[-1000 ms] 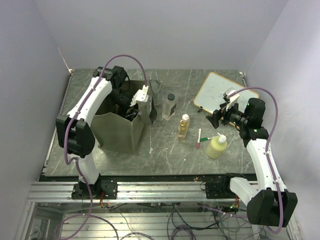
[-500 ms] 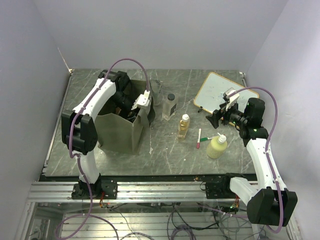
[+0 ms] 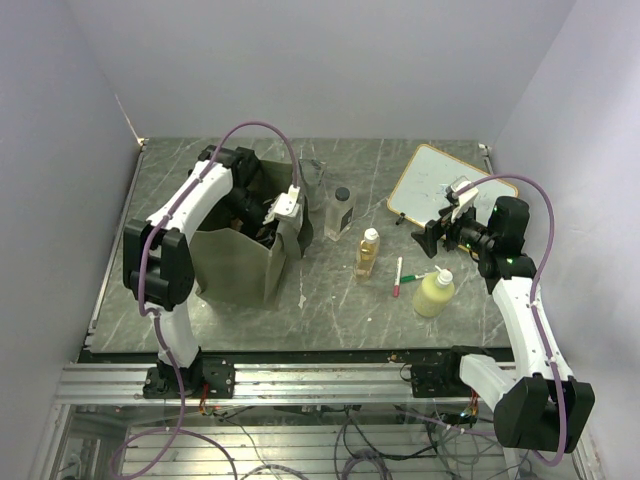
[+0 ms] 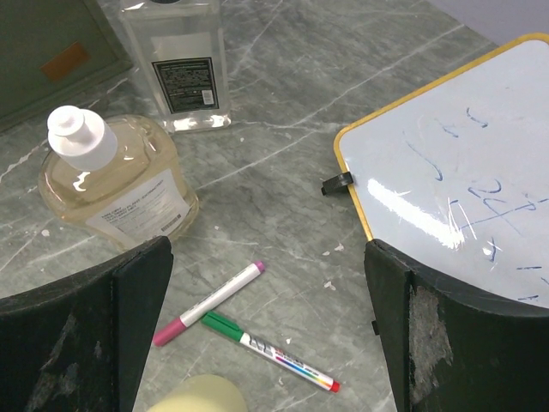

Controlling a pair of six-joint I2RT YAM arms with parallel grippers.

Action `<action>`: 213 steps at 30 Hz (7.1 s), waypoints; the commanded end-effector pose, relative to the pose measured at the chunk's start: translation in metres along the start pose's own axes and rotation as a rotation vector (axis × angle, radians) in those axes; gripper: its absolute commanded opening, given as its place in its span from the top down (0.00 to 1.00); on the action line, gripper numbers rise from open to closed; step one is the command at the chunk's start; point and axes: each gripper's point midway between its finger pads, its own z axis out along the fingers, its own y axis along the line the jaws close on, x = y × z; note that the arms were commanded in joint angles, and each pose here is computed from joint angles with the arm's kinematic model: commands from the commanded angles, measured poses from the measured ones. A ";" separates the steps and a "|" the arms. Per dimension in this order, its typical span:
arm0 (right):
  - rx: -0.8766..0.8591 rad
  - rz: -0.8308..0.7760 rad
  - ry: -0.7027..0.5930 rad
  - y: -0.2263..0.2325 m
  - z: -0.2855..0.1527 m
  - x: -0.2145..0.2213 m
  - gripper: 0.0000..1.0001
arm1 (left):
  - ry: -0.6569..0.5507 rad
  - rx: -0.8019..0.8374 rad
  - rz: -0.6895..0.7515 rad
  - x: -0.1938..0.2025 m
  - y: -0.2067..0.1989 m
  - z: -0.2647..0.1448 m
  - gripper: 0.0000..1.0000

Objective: Place the personal care products into the canvas bag
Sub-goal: Place the care product in the canvas bag, then adjust the care product in the canvas bag.

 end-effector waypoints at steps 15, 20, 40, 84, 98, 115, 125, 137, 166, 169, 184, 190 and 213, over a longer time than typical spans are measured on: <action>0.005 -0.012 -0.014 -0.003 0.000 -0.002 0.06 | -0.021 -0.074 0.047 -0.027 -0.004 -0.022 0.30; 0.005 -0.013 -0.020 -0.002 0.000 -0.003 0.06 | -0.015 -0.093 0.042 -0.033 -0.004 -0.030 0.24; 0.003 -0.018 -0.023 -0.001 -0.001 -0.004 0.05 | 0.026 -0.290 0.108 -0.055 0.006 -0.073 0.13; -0.036 -0.010 -0.046 0.007 -0.003 -0.012 0.04 | -0.193 -1.051 -0.064 -0.111 -0.042 -0.194 0.16; -0.126 -0.155 0.006 0.018 0.001 -0.100 0.05 | -0.175 -1.283 -0.391 -0.076 -0.039 -0.224 0.17; -0.581 -0.213 0.007 0.132 0.059 -0.189 0.12 | -0.085 -1.046 -0.538 -0.041 -0.015 -0.175 0.24; -0.789 -0.255 -0.165 0.269 0.060 -0.236 0.16 | -0.157 -1.018 -0.694 -0.041 -0.018 -0.190 0.28; -0.893 -0.258 -0.104 0.343 0.080 -0.218 0.27 | -0.315 -0.873 -0.817 -0.043 -0.039 -0.176 0.39; -1.033 -0.269 0.142 0.387 0.085 -0.112 0.97 | -0.213 -0.625 -0.708 -0.015 -0.104 -0.109 0.58; -1.034 -0.267 0.168 0.386 0.086 -0.100 0.97 | -0.204 -0.641 -0.699 -0.007 -0.099 -0.105 0.59; -1.007 -0.334 0.218 0.364 0.108 -0.046 0.99 | -0.078 -0.671 -0.600 0.026 -0.075 -0.101 0.55; -0.981 -0.324 0.246 0.349 0.129 -0.029 1.00 | -0.034 -0.664 -0.572 0.037 -0.070 -0.098 0.53; -0.941 -0.217 0.301 0.362 0.154 0.008 1.00 | 0.043 -0.682 -0.502 0.063 -0.039 -0.089 0.20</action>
